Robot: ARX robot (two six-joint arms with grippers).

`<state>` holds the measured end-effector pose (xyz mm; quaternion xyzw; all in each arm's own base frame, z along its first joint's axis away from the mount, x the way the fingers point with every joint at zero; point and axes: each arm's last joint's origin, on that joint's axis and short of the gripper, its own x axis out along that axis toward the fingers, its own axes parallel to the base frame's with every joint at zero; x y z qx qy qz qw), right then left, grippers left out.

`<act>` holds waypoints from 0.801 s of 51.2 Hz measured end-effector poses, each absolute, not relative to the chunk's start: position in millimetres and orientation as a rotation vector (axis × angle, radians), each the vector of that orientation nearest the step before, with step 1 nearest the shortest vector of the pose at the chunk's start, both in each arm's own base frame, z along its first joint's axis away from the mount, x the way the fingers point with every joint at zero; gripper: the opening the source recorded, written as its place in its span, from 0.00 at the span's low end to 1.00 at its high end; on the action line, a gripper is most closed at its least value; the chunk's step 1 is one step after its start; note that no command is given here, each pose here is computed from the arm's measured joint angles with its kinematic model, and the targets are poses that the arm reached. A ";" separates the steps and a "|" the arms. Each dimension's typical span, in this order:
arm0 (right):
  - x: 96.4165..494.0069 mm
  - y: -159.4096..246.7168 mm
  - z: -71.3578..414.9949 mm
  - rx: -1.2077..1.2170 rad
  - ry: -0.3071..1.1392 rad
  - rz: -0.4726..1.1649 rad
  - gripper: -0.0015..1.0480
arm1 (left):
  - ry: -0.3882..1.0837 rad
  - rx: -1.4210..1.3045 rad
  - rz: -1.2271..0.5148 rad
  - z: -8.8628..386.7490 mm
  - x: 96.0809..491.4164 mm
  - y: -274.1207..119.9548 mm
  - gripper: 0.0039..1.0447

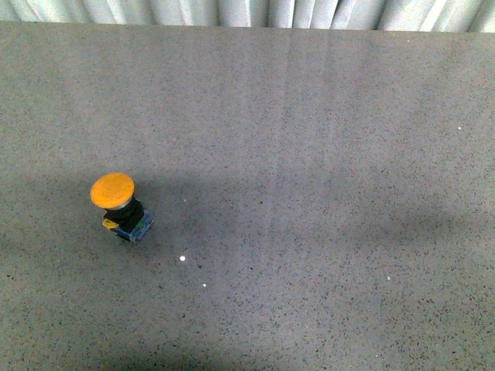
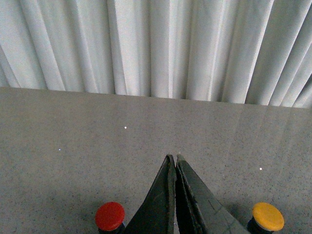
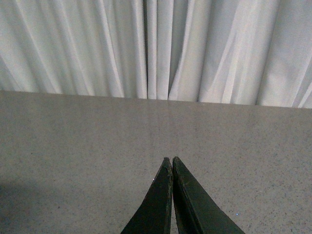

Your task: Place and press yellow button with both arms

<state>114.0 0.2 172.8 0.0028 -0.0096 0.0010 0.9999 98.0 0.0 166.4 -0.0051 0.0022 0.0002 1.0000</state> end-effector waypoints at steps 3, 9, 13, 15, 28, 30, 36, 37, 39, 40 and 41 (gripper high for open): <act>113.0 0.2 172.8 0.006 -0.019 0.002 0.01 | 0.004 -0.010 0.000 166.4 98.0 0.0 0.01; 110.5 0.2 172.6 0.006 -0.020 0.002 0.01 | 0.004 -0.010 0.000 166.4 98.0 0.0 0.01; 108.9 0.2 172.5 0.006 -0.020 0.002 0.01 | 0.004 -0.010 0.000 166.4 98.0 0.0 0.01; 108.2 0.2 172.3 0.006 -0.019 0.002 0.01 | 0.004 -0.010 0.000 166.4 98.0 0.0 0.01; 97.0 0.2 169.4 0.006 -0.013 0.000 0.01 | 0.004 -0.010 0.000 166.4 98.0 0.0 0.01; 97.0 0.2 169.4 0.005 -0.013 0.000 0.01 | 0.004 -0.010 0.000 166.4 98.0 0.0 0.06; 96.9 0.2 169.5 0.004 -0.014 0.000 0.19 | 0.004 -0.010 0.000 166.4 98.0 0.0 0.31; 96.9 0.2 169.5 0.004 -0.014 0.000 0.21 | 0.004 -0.010 0.000 166.4 98.0 0.0 0.32; 96.9 0.2 169.5 0.004 -0.014 0.000 0.26 | 0.004 -0.010 0.000 166.4 98.0 0.0 0.37; 96.9 0.2 169.5 0.004 -0.014 0.000 0.30 | 0.004 -0.010 0.000 166.4 98.0 0.0 0.41; 96.9 0.2 169.5 0.004 -0.014 0.000 0.33 | 0.004 -0.010 0.000 166.4 98.0 0.0 0.44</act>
